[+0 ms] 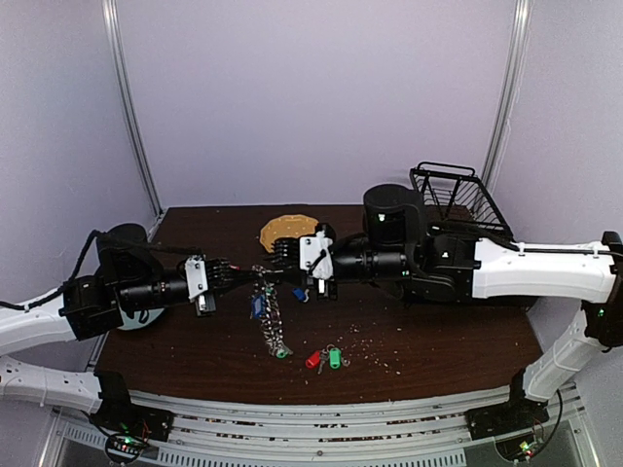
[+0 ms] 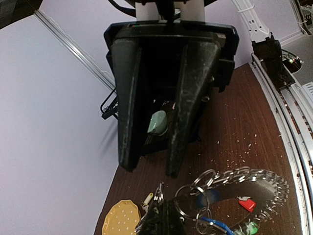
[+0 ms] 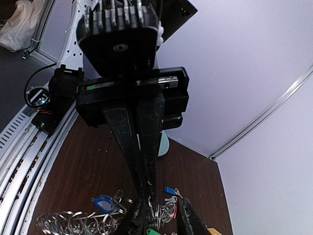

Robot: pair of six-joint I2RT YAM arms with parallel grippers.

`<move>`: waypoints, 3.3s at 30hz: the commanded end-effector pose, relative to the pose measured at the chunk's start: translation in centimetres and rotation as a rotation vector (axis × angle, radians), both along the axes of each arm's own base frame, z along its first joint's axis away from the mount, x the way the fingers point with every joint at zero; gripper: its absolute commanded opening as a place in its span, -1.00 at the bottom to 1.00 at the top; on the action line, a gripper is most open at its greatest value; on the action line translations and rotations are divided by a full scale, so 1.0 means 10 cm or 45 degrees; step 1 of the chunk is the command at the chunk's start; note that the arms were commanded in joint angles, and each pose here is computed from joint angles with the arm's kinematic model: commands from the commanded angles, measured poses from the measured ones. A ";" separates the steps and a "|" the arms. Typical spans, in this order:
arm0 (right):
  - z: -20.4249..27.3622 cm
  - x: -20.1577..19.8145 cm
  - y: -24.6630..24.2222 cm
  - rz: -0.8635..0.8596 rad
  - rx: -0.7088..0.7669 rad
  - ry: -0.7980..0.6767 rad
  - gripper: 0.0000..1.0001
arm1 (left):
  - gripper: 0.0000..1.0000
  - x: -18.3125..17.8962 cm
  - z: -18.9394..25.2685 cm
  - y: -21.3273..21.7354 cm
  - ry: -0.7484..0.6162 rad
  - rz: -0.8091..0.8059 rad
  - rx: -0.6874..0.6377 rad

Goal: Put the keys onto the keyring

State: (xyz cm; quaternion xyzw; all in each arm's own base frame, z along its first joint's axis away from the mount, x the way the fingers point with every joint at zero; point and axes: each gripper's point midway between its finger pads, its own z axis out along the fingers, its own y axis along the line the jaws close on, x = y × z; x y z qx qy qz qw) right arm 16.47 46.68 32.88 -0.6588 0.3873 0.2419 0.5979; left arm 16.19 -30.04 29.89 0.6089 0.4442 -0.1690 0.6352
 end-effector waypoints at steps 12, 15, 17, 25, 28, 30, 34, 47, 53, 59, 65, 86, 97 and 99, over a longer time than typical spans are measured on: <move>-0.15 0.18 0.07 -0.099 -0.113 -0.085 -0.69 | -1.00 -0.02 0.33 0.01 -0.086 -0.015 -0.094; -0.17 0.18 0.06 -0.102 -0.127 -0.087 -0.72 | -1.00 -0.03 0.33 0.01 -0.086 -0.022 -0.095; -0.18 0.17 0.06 -0.097 -0.132 -0.086 -0.77 | -1.00 -0.03 0.33 0.01 -0.086 -0.021 -0.095; -0.18 0.14 0.06 -0.080 -0.134 -0.086 -0.93 | -1.00 -0.05 0.30 -0.03 -0.068 -0.048 -0.093; -0.14 0.13 0.06 -0.076 -0.111 -0.077 -1.00 | -1.00 -0.06 0.32 -0.03 -0.071 -0.052 -0.105; -0.08 0.11 0.04 -0.076 -0.065 -0.071 -1.00 | -1.00 -0.06 0.35 -0.01 -0.065 -0.046 -0.149; 0.11 0.03 0.00 -0.046 0.139 0.034 -1.00 | -0.55 -0.04 0.43 0.06 -0.047 -0.021 -0.249; 0.38 -0.06 -0.04 0.014 0.474 0.232 -1.00 | -0.42 -0.14 0.40 0.02 0.009 -0.120 -0.250; 0.38 -0.02 -0.05 -0.007 0.502 0.277 -1.00 | -0.36 -0.19 0.43 0.09 0.031 -0.185 -0.261; 0.37 0.01 -0.07 -0.040 0.493 0.271 -1.00 | -0.34 -0.16 0.45 0.15 0.033 -0.185 -0.241; 0.37 0.05 -0.06 -0.064 0.496 0.283 -1.00 | -0.33 -0.16 0.39 0.06 0.069 -0.242 -0.226; 0.41 0.12 0.03 -0.091 0.507 0.351 -1.00 | -0.65 -0.06 0.45 0.03 0.113 -0.196 -0.339; 0.45 0.14 0.05 -0.094 0.527 0.406 -1.00 | -0.69 0.02 0.41 0.02 0.126 -0.151 -0.327; 0.45 0.13 0.05 -0.094 0.528 0.400 -1.00 | -0.63 0.06 0.38 0.03 0.123 -0.121 -0.313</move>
